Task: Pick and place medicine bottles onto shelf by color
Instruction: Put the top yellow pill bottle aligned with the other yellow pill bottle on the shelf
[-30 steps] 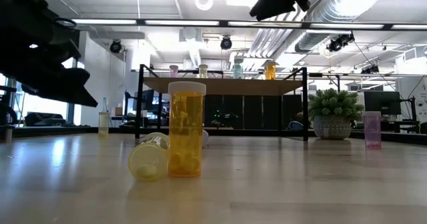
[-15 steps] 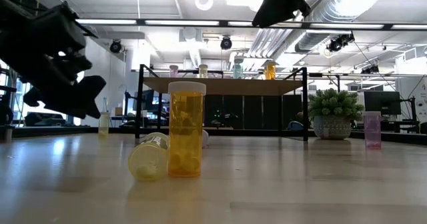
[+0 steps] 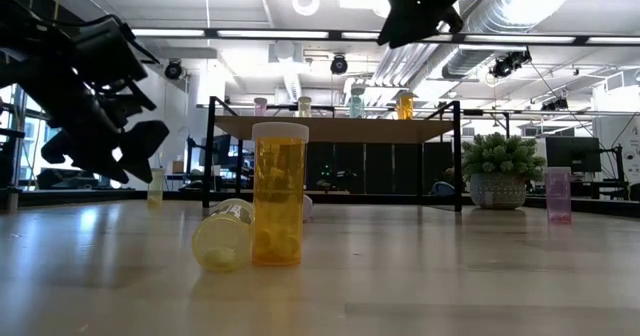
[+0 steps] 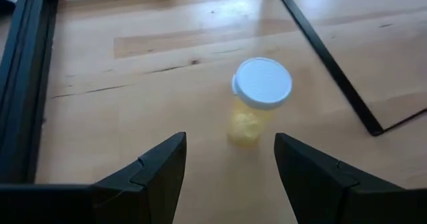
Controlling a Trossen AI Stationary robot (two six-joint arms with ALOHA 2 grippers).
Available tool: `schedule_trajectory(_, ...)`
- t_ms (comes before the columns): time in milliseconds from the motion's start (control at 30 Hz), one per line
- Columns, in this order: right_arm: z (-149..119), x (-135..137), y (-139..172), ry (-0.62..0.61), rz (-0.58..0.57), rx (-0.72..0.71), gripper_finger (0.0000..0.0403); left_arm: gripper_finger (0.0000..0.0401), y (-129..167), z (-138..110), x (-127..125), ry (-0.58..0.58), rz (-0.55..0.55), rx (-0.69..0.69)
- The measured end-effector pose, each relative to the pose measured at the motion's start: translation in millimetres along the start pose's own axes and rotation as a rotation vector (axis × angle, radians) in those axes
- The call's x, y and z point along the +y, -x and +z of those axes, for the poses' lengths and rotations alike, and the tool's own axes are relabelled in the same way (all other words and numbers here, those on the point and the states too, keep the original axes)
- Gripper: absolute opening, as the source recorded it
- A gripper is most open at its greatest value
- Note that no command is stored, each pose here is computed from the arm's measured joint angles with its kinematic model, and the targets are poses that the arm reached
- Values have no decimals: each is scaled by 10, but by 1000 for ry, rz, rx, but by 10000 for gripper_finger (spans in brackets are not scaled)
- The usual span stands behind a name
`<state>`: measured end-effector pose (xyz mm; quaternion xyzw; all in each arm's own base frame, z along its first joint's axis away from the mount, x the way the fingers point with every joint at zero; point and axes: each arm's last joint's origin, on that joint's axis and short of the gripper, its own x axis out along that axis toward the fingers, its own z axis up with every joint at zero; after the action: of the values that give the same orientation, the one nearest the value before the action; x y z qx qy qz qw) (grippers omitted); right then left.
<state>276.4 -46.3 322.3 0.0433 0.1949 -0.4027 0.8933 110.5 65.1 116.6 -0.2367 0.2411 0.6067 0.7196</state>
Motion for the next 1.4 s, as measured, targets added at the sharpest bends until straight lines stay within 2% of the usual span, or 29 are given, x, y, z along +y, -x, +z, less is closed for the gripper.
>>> schedule_trajectory(400, 32, -82, -73, -75, 11, 4, 138, 216, -85, 130, 13, -10, -43, 2)
schedule_trajectory(1000, 66, -74, -71, -98, 19, -25, 138, 216, -147, 170, 80, -40, -56, 56)
schedule_trajectory(1100, 66, -74, -71, -98, 20, -25, 138, 216, -152, 175, 78, -49, -79, 67)
schedule_trajectory(1267, 66, -74, -71, -101, 20, -25, 138, 216, -148, 182, 39, -58, -174, 97)
schedule_trajectory(1400, 66, -74, -71, -101, 20, -25, 138, 216, -149, 186, 43, -73, -162, 87)
